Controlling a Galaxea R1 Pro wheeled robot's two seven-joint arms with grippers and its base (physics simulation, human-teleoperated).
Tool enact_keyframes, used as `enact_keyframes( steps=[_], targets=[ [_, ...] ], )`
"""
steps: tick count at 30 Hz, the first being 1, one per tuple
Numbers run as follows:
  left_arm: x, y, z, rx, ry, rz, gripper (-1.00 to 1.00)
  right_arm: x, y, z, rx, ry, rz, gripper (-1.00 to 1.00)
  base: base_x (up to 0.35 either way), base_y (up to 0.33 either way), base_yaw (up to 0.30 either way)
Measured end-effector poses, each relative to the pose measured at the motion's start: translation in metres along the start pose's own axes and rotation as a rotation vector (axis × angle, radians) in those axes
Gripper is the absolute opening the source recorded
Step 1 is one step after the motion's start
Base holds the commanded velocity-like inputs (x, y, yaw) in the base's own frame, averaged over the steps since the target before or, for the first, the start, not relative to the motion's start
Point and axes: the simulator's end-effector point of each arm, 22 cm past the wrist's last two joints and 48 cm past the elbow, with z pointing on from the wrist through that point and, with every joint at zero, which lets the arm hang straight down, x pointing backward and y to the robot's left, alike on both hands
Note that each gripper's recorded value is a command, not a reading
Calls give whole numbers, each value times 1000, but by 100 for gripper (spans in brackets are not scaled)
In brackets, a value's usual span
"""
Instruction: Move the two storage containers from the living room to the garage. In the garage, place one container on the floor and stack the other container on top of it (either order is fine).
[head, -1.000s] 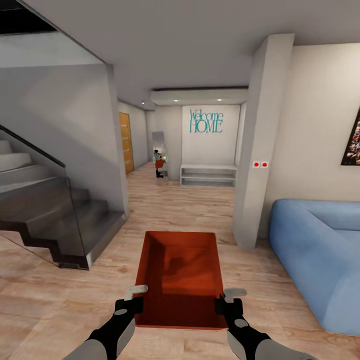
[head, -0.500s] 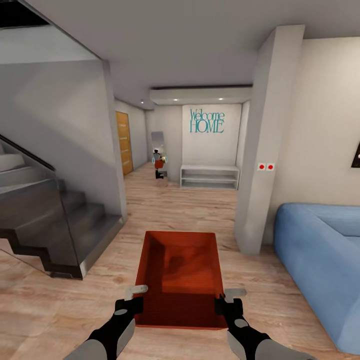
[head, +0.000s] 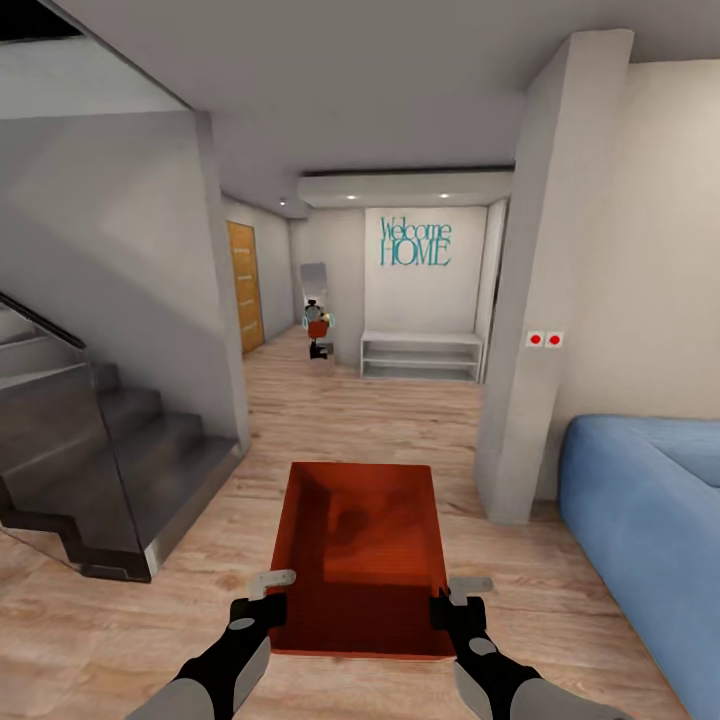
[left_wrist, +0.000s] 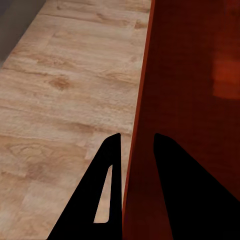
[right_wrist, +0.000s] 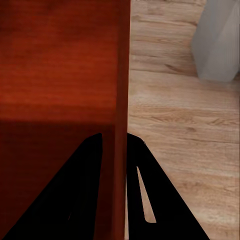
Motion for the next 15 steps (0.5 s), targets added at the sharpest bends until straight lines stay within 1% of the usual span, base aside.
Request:
enact_keyframes(
  steps=[15],
  targets=[
    [-1,0,0,0,0,1,-100,0,0,0,0,0,2,-100,322,0,0]
  ],
)
